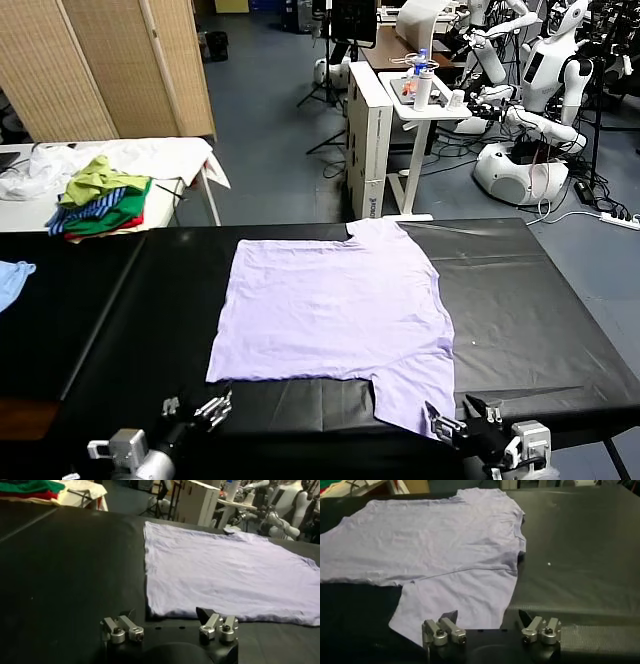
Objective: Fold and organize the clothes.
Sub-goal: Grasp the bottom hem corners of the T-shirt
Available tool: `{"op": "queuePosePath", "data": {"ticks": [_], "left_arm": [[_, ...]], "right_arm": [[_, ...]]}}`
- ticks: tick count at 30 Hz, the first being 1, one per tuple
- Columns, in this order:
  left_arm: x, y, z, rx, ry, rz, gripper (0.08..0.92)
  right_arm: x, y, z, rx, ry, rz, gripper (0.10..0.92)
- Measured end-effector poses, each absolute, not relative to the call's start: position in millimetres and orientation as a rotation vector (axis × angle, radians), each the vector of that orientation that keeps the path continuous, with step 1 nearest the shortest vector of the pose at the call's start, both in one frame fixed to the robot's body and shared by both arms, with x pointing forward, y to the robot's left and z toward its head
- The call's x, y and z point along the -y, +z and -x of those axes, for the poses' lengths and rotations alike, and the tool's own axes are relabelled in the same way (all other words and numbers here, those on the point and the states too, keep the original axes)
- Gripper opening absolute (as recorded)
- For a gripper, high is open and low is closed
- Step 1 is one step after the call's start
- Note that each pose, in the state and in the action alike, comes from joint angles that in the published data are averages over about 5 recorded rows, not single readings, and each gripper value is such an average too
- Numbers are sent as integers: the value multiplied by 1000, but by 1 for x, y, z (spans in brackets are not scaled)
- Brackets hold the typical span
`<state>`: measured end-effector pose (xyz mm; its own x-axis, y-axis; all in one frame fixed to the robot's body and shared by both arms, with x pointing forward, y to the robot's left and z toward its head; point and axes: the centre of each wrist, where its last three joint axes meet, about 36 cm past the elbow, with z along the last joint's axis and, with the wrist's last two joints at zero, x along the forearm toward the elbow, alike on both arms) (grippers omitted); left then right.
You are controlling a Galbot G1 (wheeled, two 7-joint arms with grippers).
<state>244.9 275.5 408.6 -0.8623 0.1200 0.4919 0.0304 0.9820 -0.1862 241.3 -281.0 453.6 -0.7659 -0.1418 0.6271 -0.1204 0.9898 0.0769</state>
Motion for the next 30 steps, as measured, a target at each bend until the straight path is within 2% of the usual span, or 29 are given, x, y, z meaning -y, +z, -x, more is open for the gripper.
{"op": "queuePosePath", "data": {"ticks": [2, 7, 11, 13, 15, 20, 23, 25, 30], "left_arm": [[-275, 409, -246, 2607, 239, 105, 907], [-275, 409, -249, 2613, 254, 99, 907], [-275, 407, -249, 2611, 272, 92, 897], [-273, 406, -248, 2607, 280, 90, 843], [-272, 405, -246, 2603, 287, 91, 732], [-268, 403, -245, 2600, 296, 91, 428], [-268, 402, -245, 2601, 293, 88, 245], [-268, 401, -245, 2600, 292, 87, 166], [-267, 399, -243, 2597, 294, 82, 146]], "right_arm": [[281, 453, -241, 2450, -42, -180, 900], [281, 450, -242, 2446, -42, -172, 780], [281, 449, -242, 2443, -44, -169, 717], [281, 448, -242, 2441, -45, -168, 679], [281, 447, -241, 2439, -44, -167, 603], [280, 447, -242, 2439, -45, -173, 300], [279, 447, -242, 2437, -47, -178, 168], [279, 446, -242, 2435, -48, -178, 144], [279, 449, -238, 2434, -45, -167, 140]]}}
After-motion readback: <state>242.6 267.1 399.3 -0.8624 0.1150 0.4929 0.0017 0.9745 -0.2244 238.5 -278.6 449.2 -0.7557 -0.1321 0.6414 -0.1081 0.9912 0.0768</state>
